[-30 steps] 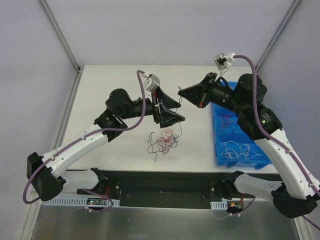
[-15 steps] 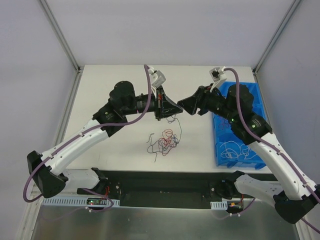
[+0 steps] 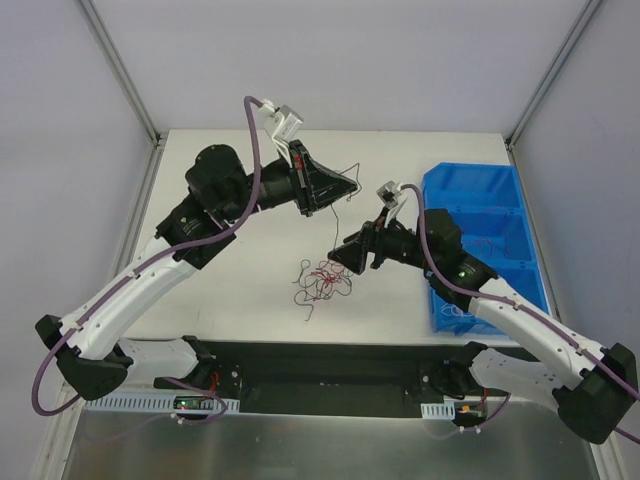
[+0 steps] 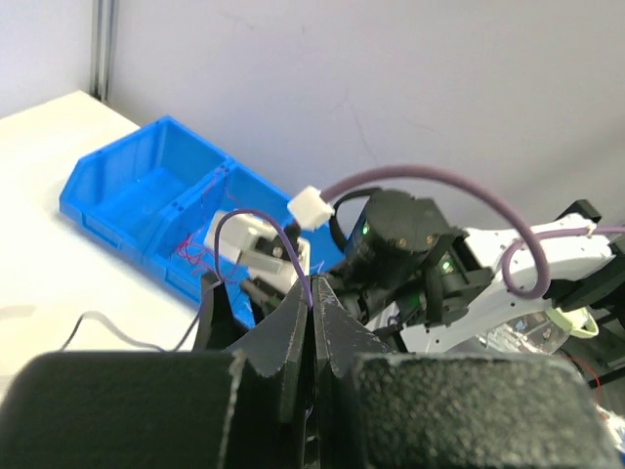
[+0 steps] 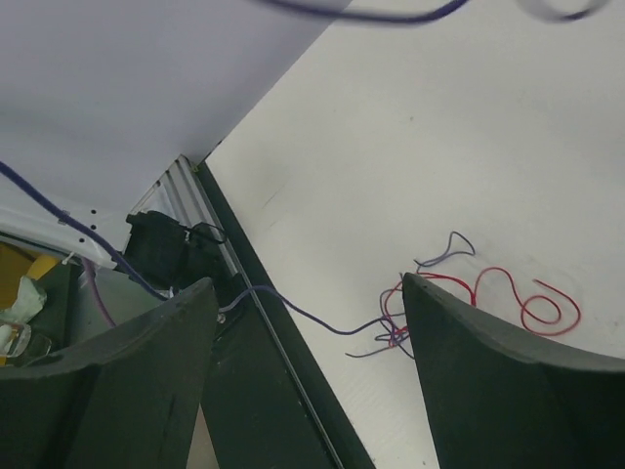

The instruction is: Untangle the cables

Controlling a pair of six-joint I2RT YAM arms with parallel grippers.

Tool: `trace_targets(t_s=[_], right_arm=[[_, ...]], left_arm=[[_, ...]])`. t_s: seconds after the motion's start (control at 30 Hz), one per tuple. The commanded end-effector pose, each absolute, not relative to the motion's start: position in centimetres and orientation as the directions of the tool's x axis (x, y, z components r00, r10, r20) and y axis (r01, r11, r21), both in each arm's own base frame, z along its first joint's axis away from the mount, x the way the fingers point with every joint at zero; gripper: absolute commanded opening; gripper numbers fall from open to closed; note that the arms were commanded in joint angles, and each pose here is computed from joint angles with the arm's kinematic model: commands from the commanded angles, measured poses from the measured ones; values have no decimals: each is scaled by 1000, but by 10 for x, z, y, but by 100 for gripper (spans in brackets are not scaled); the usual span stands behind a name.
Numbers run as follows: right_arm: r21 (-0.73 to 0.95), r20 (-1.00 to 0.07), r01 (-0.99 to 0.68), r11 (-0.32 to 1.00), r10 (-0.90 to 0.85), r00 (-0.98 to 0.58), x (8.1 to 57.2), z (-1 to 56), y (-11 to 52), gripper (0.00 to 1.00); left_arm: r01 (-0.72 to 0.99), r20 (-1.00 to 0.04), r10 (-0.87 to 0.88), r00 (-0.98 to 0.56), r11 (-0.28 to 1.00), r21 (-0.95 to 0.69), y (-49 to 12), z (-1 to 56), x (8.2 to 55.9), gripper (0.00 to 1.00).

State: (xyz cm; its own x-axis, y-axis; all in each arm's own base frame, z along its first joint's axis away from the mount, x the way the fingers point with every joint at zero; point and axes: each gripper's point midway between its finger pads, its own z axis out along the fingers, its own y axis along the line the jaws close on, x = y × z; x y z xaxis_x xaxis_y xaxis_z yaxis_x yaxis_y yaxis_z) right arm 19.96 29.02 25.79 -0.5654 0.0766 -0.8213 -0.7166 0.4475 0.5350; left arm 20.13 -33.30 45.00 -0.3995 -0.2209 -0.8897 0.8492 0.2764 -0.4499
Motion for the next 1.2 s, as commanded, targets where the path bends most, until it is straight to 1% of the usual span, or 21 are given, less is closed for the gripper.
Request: trace_targets(t_s=[0.0,0.1,0.2,0.3,0.37,0.47,0.57,0.67,0.73,0.8,0.9,0.97,1.0,1.07,1.17], right_arm=[[494,-869,-802,335,161,-468,197,304,313,77],[492,-870,-796,352,166,-465,197,304,316,76],[491,-870,-779,389,174,-462,199,298,309,76],[474,-879,-795,378,158,-450,192,293,306,77],[458,-888,-817,349,149,-434,186,297,308,78],[427,-904,-818,387,165,-394,193,303,308,79],[426,-905,-822,379,190,-382,197,321,313,81],[397,-914,-864,308,214,-344,186,345,322,82],[352,-929,-888,295,224,-294,179,356,319,83],[284,-949,-902,326,233,-214,177,367,308,85],[187,-976,-868,460,188,-111,185,390,278,87],[119,-987,-846,520,157,-43,187,407,260,88],[91,-986,-845,527,165,-4,186,420,253,90],[63,-989,-849,524,147,17,184,430,247,94],[34,-991,-887,461,132,31,178,444,254,94]], left_arm=[[883,-903,-316,-290,275,-380,-315,509,192,0],[899,-914,-346,-213,298,-322,-305,533,189,0],[887,-917,-376,-137,366,-283,-289,553,193,0],[874,-911,-406,-79,411,-259,-278,569,195,0],[877,-910,-412,-54,416,-240,-275,577,194,0],[884,-907,-420,-38,409,-226,-274,586,192,0],[892,-904,-426,-30,397,-217,-273,592,188,0],[893,-905,-425,-33,393,-217,-275,592,188,0],[895,-907,-420,-43,388,-222,-276,589,188,0],[897,-910,-410,-67,375,-234,-280,582,188,0],[903,-912,-395,-108,346,-256,-287,572,186,0],[907,-914,-380,-142,320,-274,-293,564,185,0],[908,-913,-375,-159,308,-285,-295,561,184,0],[910,-911,-360,-203,275,-311,-303,554,183,0],[912,-900,-343,-267,213,-352,-315,550,181,0]])
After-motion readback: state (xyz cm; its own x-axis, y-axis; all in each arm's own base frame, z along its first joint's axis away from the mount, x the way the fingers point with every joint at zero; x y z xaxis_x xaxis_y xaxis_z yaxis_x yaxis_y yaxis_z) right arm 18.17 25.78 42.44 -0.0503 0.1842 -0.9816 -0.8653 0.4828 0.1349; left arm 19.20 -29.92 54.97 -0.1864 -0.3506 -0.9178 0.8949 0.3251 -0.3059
